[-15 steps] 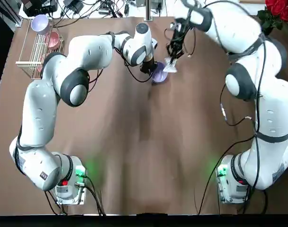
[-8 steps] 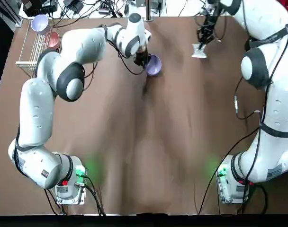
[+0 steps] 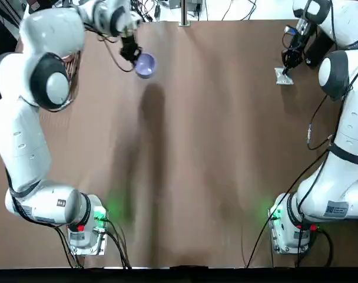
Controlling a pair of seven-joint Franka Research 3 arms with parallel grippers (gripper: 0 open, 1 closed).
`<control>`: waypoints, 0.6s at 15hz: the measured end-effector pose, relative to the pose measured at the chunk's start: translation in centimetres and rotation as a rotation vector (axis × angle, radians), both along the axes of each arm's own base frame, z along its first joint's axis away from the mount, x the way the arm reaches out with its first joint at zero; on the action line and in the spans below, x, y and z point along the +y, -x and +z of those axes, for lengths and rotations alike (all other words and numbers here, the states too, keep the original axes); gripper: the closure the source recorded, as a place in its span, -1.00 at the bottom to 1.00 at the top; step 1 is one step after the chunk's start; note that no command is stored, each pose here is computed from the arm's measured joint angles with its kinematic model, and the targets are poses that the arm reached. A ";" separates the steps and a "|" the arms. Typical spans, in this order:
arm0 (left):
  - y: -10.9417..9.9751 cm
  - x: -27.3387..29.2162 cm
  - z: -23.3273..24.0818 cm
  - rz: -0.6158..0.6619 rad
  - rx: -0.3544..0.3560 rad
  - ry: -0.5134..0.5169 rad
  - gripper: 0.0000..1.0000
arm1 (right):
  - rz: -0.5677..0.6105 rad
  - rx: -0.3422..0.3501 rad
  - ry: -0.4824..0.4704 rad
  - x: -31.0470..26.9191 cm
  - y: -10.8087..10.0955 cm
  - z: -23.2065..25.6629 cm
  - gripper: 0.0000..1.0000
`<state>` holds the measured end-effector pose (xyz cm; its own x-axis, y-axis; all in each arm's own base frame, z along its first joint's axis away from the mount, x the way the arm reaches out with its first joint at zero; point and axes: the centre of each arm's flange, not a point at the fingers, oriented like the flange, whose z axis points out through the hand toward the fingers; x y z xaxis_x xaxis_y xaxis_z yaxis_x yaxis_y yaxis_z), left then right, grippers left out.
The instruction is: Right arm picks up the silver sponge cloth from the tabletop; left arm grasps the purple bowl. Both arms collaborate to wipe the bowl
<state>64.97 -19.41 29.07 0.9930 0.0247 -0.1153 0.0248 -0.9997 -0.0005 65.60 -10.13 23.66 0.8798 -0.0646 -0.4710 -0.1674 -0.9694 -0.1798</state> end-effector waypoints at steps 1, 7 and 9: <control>-0.5 3.2 -0.1 -0.013 0.005 0.004 0.91 | 0.002 0.009 -0.001 0.3 0.4 -1.0 0.96; -0.2 16.6 -3.5 -0.089 0.046 0.008 0.91 | 0.025 -0.014 0.014 2.3 0.5 -3.0 0.28; 0.6 18.4 -5.5 -0.104 0.022 0.020 0.90 | 0.025 -0.029 0.019 2.1 0.2 -2.6 -0.09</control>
